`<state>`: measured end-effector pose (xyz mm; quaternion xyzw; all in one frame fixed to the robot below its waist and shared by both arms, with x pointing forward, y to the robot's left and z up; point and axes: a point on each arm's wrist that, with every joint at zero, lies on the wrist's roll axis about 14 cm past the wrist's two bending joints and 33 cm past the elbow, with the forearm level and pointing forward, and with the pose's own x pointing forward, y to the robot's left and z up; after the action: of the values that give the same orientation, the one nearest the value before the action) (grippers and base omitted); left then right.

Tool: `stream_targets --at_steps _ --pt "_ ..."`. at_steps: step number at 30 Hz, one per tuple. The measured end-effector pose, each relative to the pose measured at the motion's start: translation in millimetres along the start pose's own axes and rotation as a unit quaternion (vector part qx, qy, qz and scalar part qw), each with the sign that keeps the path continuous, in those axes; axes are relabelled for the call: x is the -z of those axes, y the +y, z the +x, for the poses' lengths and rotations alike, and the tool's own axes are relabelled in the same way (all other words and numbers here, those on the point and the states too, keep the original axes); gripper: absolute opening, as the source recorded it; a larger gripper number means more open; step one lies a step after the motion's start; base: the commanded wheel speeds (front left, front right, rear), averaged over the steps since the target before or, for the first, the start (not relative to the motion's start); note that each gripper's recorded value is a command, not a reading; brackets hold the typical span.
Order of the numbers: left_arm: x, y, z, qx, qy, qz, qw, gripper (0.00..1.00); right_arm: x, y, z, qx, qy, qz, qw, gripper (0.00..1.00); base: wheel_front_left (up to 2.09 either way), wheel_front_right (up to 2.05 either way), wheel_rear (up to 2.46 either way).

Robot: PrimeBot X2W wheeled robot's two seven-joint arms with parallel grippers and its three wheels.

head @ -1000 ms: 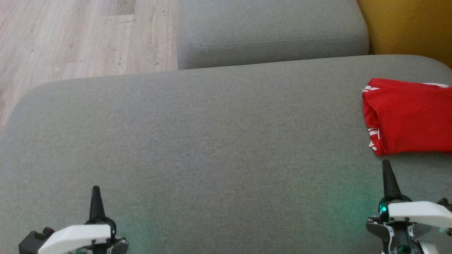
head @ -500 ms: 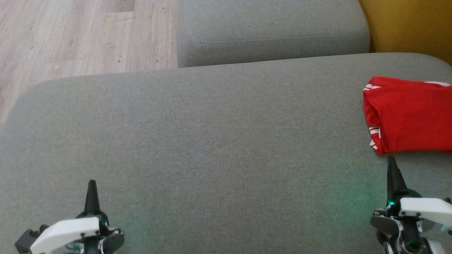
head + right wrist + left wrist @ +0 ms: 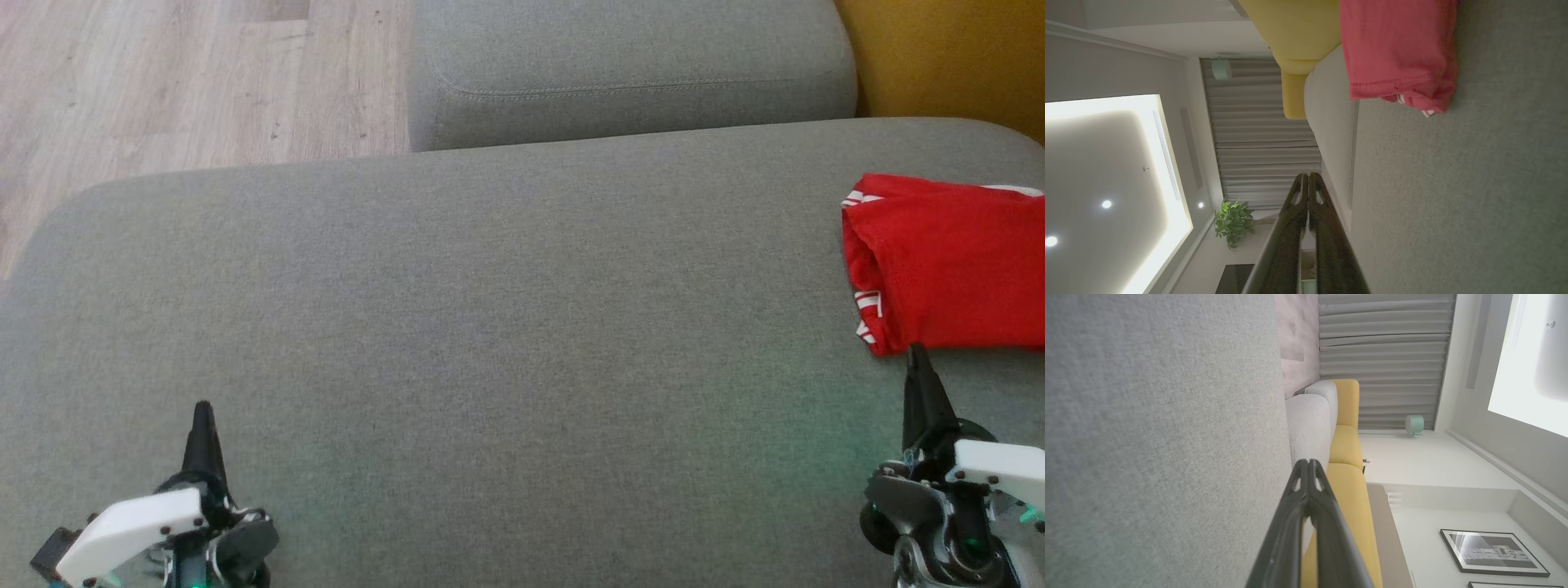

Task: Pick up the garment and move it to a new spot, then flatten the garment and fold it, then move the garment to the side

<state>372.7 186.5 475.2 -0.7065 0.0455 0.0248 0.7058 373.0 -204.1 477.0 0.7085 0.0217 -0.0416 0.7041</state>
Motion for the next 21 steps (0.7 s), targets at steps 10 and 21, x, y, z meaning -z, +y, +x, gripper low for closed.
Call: stream_targets --at_steps 10,21 --pt "-0.4 -2.0 1.3 0.003 0.0 -0.003 1.0 0.0 -1.1 0.5 0.1 -0.001 -0.001 0.003 1.0 0.0 0.0 0.0 0.0" --pt "-1.5 -2.1 1.3 0.003 -0.003 -0.004 1.0 0.0 -2.1 0.5 0.1 -0.001 -0.002 0.003 1.0 0.0 0.0 0.0 0.0"
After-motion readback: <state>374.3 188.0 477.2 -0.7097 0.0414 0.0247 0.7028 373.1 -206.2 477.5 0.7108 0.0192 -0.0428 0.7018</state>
